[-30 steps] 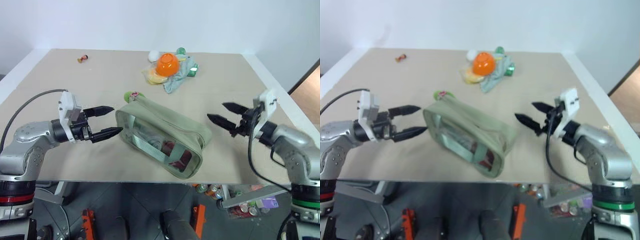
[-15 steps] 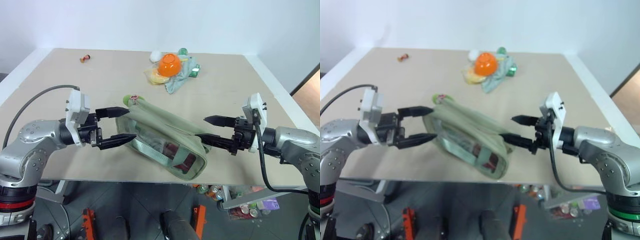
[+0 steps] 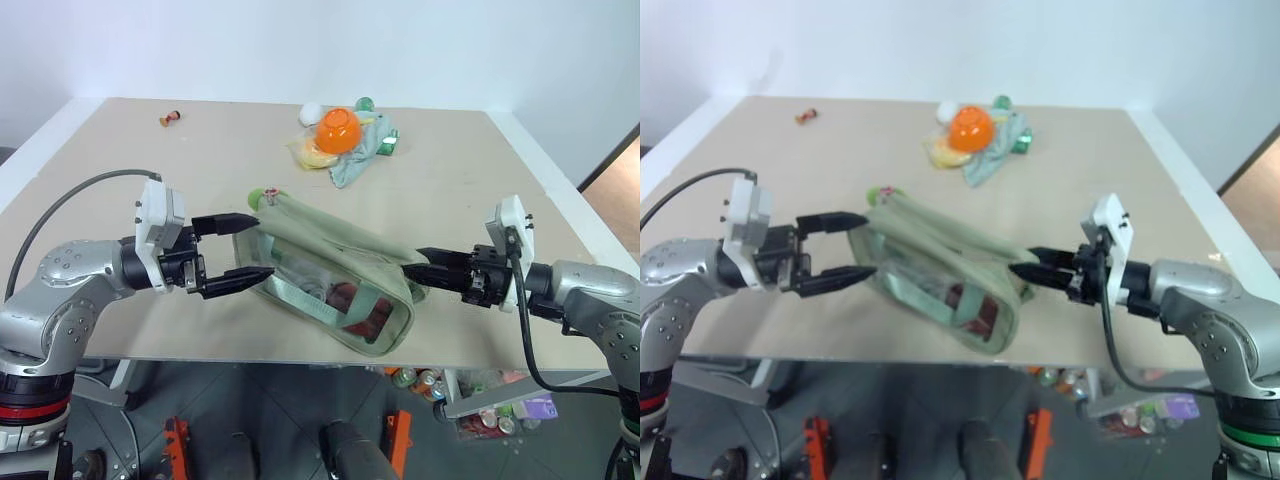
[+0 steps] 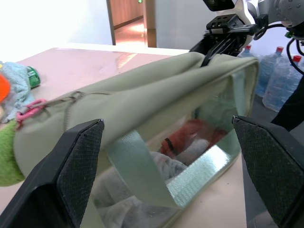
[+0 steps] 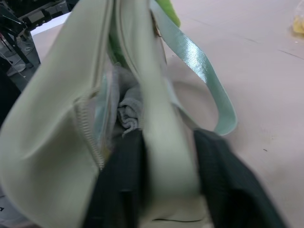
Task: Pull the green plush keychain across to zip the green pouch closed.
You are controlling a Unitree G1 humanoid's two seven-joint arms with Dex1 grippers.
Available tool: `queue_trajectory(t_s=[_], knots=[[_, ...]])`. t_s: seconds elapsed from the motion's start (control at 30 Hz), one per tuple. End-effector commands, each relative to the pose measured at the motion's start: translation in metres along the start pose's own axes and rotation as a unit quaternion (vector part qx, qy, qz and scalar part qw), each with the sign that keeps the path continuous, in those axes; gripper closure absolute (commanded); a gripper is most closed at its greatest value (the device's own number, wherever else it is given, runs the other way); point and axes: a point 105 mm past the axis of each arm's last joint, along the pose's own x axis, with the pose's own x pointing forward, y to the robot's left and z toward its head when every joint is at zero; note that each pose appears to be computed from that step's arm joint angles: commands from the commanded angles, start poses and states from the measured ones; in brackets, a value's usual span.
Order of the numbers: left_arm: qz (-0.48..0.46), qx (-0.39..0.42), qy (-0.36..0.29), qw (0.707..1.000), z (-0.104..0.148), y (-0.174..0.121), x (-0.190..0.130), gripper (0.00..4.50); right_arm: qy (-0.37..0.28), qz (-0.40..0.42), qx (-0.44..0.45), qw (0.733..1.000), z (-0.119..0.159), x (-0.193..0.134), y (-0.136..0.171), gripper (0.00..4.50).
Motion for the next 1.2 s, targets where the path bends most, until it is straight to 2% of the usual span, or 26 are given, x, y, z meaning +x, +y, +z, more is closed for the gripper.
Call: queue_trajectory(t_s=[0.03, 0.3, 0.53, 0.9, 1.2], knots=[[0.005, 0.034, -0.006, 0.999, 0.013, -0.001, -0.002, 0.00, -0.010, -0.003, -0.029, 1.000, 0.007, -0.003, -0.004, 4.46], [0.039, 0.024, -0.001, 0.999, 0.006, 0.007, -0.009, 0.00, 0.003, 0.030, -0.091, 0.995, 0.013, -0.004, -0.017, 4.46], [0.051, 0.015, 0.017, 0.998, -0.010, 0.009, -0.016, 0.00, 0.047, 0.109, -0.164, 0.979, 0.031, 0.002, -0.038, 4.46], [0.066, -0.004, 0.017, 0.998, -0.018, -0.001, -0.021, 0.00, 0.051, 0.132, -0.234, 0.962, 0.066, 0.029, -0.080, 4.46], [0.083, -0.006, 0.018, 0.996, -0.017, -0.003, -0.025, 0.00, 0.048, 0.127, -0.233, 0.963, 0.061, 0.040, -0.093, 4.46]])
